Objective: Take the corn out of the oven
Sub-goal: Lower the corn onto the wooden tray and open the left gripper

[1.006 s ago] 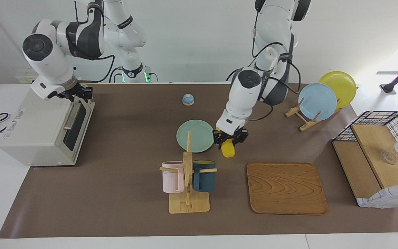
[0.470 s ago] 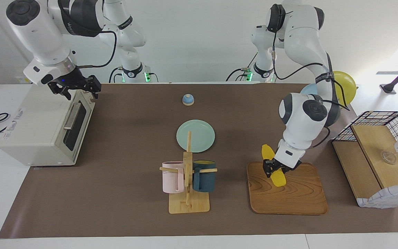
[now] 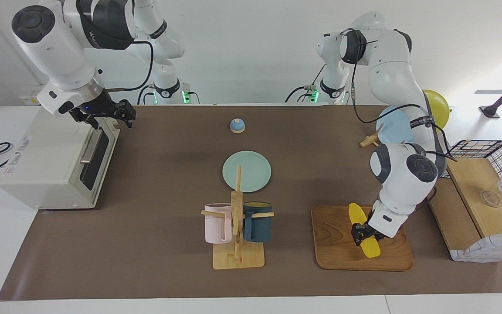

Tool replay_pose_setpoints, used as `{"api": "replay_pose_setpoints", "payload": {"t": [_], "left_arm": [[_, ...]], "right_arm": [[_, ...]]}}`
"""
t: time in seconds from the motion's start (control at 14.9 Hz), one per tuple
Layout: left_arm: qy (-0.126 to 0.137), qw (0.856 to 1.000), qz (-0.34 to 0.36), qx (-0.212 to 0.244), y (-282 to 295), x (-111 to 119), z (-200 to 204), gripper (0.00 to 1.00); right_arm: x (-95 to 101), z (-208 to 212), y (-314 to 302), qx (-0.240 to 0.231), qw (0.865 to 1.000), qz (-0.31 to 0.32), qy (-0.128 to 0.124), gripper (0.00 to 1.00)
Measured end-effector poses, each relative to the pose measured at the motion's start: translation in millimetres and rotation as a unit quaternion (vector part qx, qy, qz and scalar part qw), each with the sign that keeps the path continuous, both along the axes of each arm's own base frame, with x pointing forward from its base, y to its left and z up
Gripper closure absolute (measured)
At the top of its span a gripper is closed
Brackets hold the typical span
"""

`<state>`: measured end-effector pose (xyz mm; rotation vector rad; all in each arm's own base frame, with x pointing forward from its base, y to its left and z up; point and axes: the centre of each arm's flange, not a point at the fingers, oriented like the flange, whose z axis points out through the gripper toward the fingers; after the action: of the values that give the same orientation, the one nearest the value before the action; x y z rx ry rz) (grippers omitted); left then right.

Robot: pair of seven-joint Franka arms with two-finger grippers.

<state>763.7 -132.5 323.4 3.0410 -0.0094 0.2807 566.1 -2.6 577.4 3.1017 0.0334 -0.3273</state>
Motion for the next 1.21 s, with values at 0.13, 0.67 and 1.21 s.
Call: {"api": "replay_pose_setpoints", "payload": {"t": [0.13, 0.67, 1.21], "left_arm": [[-0.001, 1.0, -0.009, 0.0, -2, 5, -13, 0.44], [-0.015, 1.0, -0.013, 0.0, 5, 11, 1, 0.09], [0.037, 0.999, -0.015, 0.009, 20, -38, 135, 0.0]], "right_arm": [[3.8, 4, -5, 0.006, 1.0, -0.01, 0.0, 0.0], [-22.5, 14, 8, 0.002, 1.0, -0.013, 0.009, 0.0], [-23.1, 11, 5, 0.002, 1.0, -0.016, 0.012, 0.0]]}}
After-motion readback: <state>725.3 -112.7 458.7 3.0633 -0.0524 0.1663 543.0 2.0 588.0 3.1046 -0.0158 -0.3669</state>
